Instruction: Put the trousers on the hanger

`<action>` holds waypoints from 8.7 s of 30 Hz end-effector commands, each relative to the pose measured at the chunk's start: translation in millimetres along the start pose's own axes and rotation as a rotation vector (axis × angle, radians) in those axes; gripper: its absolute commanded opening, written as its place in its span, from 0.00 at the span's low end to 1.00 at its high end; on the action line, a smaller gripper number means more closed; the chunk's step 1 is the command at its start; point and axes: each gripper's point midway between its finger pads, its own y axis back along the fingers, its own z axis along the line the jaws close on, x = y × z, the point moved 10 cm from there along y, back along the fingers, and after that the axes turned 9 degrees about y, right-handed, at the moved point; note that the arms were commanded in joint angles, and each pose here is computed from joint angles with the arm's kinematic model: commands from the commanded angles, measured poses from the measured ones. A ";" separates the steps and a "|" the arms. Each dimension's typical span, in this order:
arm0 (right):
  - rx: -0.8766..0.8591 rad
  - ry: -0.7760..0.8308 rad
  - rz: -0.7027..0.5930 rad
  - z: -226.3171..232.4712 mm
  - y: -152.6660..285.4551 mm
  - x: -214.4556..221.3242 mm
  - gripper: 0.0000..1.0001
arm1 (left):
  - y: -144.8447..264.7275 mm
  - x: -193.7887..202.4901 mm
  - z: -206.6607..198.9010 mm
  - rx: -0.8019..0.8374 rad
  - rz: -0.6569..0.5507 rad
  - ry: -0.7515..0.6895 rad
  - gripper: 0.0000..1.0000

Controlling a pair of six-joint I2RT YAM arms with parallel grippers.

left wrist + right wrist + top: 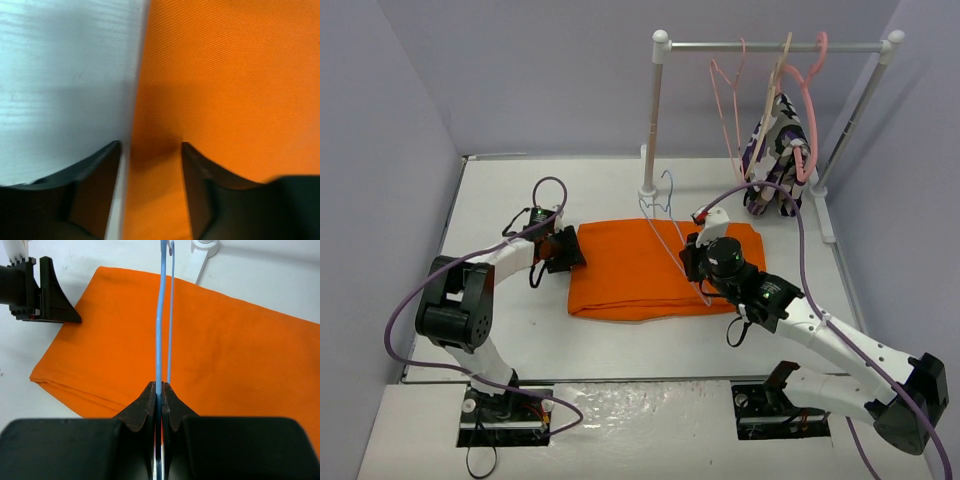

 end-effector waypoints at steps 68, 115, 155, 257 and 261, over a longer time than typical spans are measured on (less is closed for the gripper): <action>-0.136 -0.133 -0.293 46.7 -37.3 -24.0 0.00 | 95.3 20.9 -186.2 0.514 -0.024 -0.096 0.00; -0.139 -0.221 -0.068 14.4 -43.3 70.9 0.00 | 69.6 31.7 -206.8 0.485 -0.238 -0.289 0.51; -0.187 -0.232 -0.079 24.7 -38.0 47.4 0.00 | 33.5 111.9 -188.4 0.618 -0.100 -0.332 0.00; -0.252 -0.264 0.167 -10.7 -38.1 8.5 0.66 | 53.8 3.5 -142.8 1.009 -0.413 -1.120 0.10; -0.235 -0.307 0.215 -17.6 -57.4 7.0 0.71 | 54.9 2.8 -142.7 1.016 -0.407 -1.123 0.10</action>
